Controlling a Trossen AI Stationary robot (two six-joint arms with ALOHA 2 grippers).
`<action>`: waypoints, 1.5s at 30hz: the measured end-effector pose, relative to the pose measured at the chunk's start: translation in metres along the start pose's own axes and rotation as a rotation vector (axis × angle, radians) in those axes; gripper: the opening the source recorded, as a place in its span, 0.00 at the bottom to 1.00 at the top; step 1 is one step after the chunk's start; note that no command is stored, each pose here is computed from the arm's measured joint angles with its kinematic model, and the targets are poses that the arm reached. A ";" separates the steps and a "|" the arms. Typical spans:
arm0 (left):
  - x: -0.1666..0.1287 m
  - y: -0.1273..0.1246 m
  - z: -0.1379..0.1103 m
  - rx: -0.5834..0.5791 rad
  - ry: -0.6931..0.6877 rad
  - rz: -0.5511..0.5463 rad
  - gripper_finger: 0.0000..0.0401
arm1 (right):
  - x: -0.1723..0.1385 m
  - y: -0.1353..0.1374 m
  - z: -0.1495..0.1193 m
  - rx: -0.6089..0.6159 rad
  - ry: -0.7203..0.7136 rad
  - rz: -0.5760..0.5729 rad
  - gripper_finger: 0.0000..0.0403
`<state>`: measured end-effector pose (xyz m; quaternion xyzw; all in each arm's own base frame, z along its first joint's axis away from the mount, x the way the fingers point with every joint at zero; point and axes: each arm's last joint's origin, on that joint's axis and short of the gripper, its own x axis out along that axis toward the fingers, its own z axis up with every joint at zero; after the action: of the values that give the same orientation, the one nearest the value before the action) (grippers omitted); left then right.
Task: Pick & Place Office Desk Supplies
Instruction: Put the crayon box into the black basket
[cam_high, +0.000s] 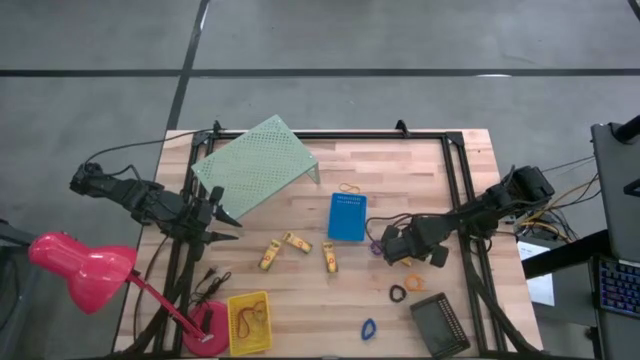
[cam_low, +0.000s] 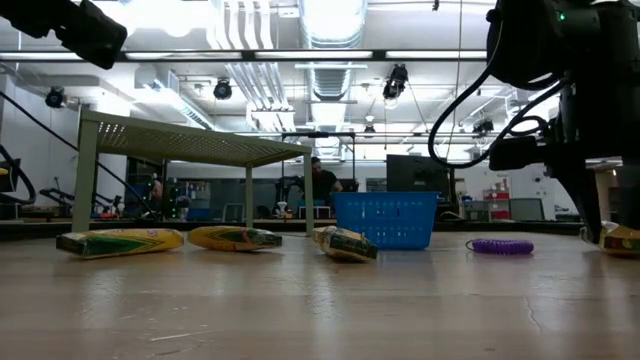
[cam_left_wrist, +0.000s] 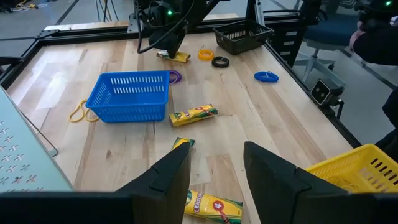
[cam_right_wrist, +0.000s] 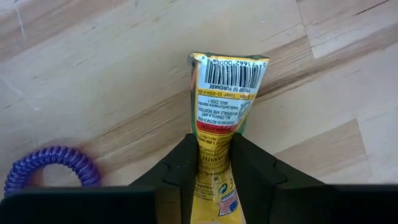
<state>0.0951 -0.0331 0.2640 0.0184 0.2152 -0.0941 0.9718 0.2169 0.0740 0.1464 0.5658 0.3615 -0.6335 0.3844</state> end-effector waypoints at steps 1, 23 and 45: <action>0.000 0.000 0.000 0.000 0.000 0.000 0.38 | 0.000 0.000 0.000 -0.008 0.000 0.000 0.22; 0.000 0.000 0.000 0.000 0.000 0.000 0.38 | -0.067 -0.014 0.018 -0.261 0.192 0.254 0.22; 0.000 0.000 0.000 0.000 0.000 0.000 0.38 | -0.102 -0.084 -0.002 -0.778 0.294 0.421 0.22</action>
<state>0.0951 -0.0331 0.2640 0.0181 0.2151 -0.0943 0.9719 0.1486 0.1208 0.2494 0.5245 0.5001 -0.2722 0.6331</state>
